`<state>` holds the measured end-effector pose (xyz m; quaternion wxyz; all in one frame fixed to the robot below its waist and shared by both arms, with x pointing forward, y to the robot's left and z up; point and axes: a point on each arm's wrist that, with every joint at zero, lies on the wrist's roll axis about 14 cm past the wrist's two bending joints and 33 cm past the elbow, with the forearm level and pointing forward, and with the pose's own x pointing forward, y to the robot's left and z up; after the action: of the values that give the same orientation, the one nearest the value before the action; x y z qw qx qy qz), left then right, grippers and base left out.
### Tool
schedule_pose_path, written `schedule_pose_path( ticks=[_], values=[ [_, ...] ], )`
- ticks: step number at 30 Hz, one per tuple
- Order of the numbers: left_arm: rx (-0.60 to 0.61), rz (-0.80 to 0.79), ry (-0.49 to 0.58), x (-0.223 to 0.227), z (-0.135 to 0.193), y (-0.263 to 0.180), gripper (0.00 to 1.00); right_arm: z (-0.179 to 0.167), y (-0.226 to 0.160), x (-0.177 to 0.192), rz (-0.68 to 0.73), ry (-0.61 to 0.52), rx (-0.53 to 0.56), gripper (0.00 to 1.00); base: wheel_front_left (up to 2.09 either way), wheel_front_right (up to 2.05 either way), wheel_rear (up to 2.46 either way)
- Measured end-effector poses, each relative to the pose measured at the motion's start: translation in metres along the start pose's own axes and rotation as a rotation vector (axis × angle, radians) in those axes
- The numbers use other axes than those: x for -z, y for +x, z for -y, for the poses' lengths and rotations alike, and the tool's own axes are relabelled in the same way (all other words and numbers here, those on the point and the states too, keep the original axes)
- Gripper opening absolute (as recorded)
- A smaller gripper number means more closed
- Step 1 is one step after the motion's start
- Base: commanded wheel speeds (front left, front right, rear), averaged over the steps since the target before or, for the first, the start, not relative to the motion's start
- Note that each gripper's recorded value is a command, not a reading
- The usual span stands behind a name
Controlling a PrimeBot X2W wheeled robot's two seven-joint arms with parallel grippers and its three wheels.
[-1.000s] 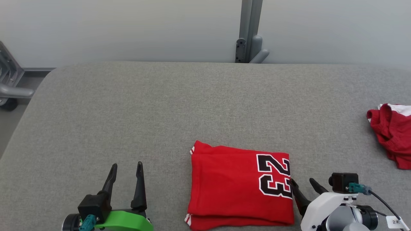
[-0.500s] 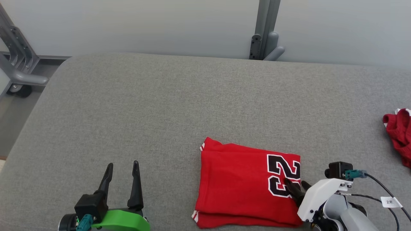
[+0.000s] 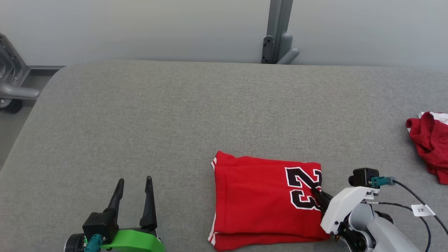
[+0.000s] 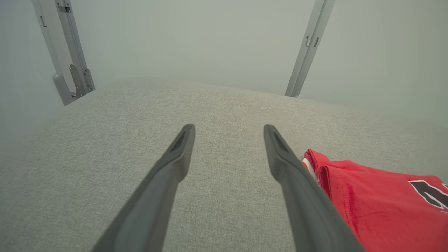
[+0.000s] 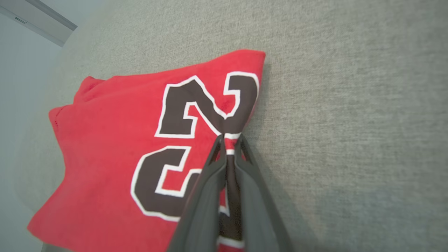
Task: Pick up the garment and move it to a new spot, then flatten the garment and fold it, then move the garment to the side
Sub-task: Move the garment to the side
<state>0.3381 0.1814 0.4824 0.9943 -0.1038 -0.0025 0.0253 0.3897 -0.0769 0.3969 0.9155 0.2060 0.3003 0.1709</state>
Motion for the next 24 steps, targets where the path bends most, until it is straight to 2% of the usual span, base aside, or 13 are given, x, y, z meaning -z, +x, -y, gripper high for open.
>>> schedule_pose_path(
  ticks=[8, 15, 24],
  values=[
    [0.101, -0.019, -0.006, 0.006, 0.032, 0.01, 1.0, 0.051, -0.035, -0.032, 0.078, -0.073, 0.101, 0.0, 0.0, 0.0, 0.0],
    [0.226, -0.042, -0.014, 0.014, 0.074, 0.022, 1.0, 0.107, -0.085, -0.058, 0.143, -0.107, 0.244, 0.0, 0.0, 0.0, 0.0],
    [0.403, -0.061, -0.009, 0.023, 0.134, 0.042, 1.0, 0.144, -0.136, -0.077, 0.233, -0.098, 0.373, 0.0, 0.0, 0.0, 0.0]
  ],
)
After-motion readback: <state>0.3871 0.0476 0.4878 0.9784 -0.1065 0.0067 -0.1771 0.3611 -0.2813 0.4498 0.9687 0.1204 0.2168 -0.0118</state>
